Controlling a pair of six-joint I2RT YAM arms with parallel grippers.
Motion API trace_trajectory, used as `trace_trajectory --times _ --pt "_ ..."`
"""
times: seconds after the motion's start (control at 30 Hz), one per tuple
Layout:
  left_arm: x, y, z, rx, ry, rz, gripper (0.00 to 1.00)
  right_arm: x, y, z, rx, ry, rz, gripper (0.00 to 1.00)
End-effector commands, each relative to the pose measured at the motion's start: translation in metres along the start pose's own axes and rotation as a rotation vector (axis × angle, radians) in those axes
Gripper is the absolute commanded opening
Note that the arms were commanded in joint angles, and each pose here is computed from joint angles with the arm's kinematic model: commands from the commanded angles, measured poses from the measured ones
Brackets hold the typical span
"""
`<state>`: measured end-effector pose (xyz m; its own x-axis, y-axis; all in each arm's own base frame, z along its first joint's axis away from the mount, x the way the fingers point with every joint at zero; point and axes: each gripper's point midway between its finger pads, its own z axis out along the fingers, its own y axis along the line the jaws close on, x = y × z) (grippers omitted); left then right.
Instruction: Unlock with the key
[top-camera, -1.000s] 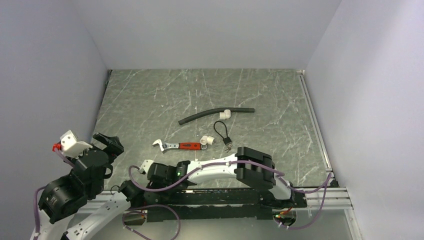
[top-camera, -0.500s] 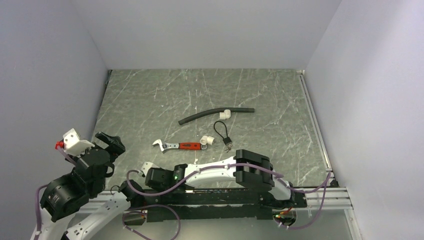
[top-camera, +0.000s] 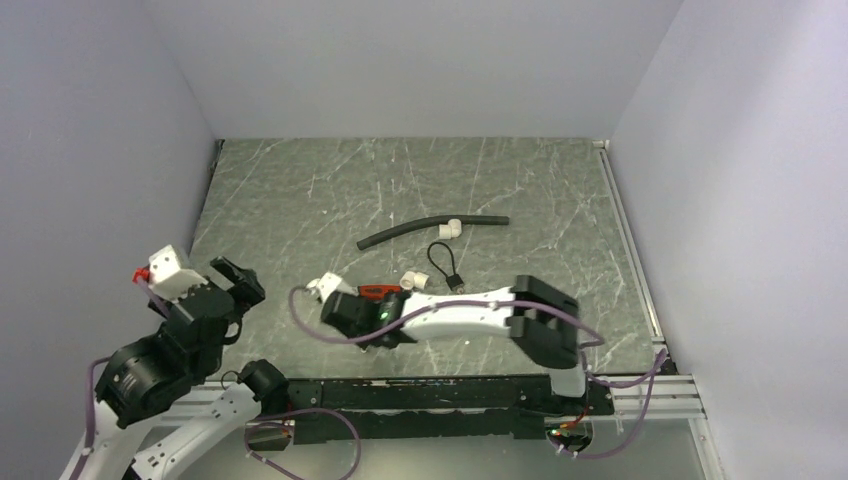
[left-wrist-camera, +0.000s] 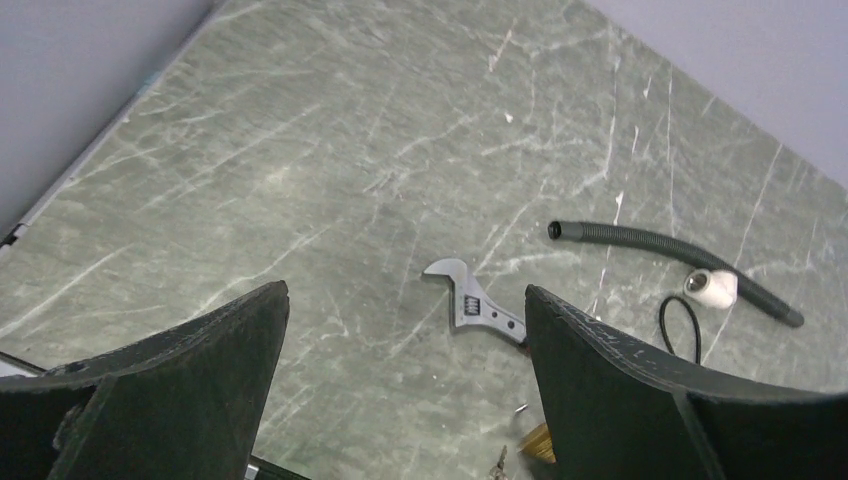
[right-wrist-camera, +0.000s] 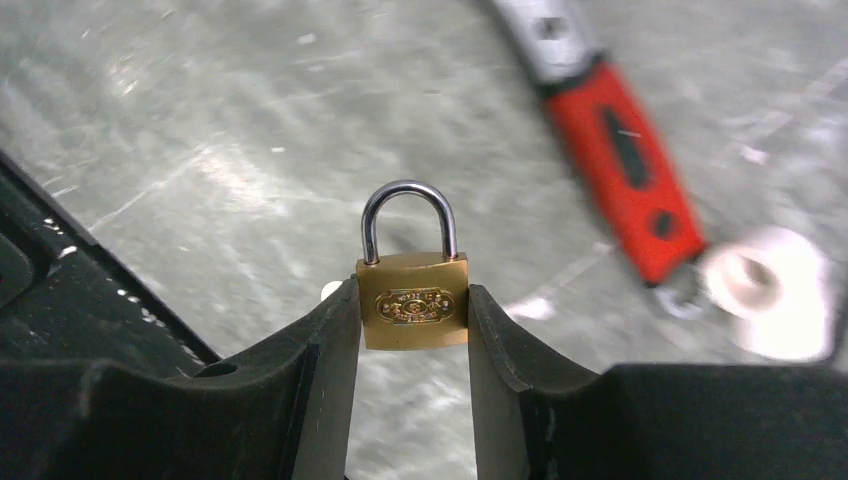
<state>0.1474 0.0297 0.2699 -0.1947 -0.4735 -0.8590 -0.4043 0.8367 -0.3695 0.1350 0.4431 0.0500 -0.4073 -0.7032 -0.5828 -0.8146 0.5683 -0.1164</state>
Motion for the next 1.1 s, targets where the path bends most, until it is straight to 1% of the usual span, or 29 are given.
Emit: trace_trajectory --times 0.0,0.1,0.17,0.23,0.37,0.4,0.5,0.6,0.73,0.83,0.97,1.07 --pt "0.018 -0.033 0.010 0.068 0.080 0.052 0.93 -0.054 -0.059 -0.058 0.071 -0.236 0.150 0.18" --pt "0.042 -0.058 0.016 0.121 0.182 0.060 0.91 -0.060 -0.084 -0.086 0.099 -0.335 0.191 0.18" --pt "0.061 -0.082 0.020 0.207 0.241 0.055 0.90 -0.060 -0.093 -0.104 0.100 -0.400 0.201 0.19" --pt "0.075 -0.109 0.019 0.320 0.283 0.020 0.89 -0.059 -0.099 -0.121 0.090 -0.454 0.217 0.18" --pt "0.085 -0.163 0.001 0.623 0.323 -0.051 0.88 -0.056 -0.101 -0.156 0.017 -0.561 0.248 0.18" --pt "0.083 -0.173 -0.004 0.682 0.321 -0.070 0.85 -0.056 -0.101 -0.164 -0.003 -0.589 0.257 0.18" --pt "0.079 -0.193 -0.012 0.773 0.323 -0.098 0.80 -0.056 -0.101 -0.187 -0.055 -0.661 0.278 0.20" --pt "0.082 -0.216 -0.022 0.876 0.362 -0.102 0.74 -0.057 -0.101 -0.202 -0.087 -0.694 0.277 0.21" --pt "0.098 -0.243 -0.035 1.011 0.456 -0.068 0.65 -0.060 -0.097 -0.209 -0.117 -0.705 0.266 0.20" --pt "0.110 -0.255 -0.047 1.105 0.524 -0.032 0.64 -0.062 -0.096 -0.211 -0.125 -0.713 0.267 0.20" --pt "0.121 -0.261 -0.054 1.150 0.595 0.011 0.58 -0.066 -0.092 -0.211 -0.142 -0.711 0.262 0.20" --pt "0.122 -0.260 -0.057 1.167 0.605 0.014 0.52 -0.067 -0.092 -0.210 -0.138 -0.711 0.261 0.20"
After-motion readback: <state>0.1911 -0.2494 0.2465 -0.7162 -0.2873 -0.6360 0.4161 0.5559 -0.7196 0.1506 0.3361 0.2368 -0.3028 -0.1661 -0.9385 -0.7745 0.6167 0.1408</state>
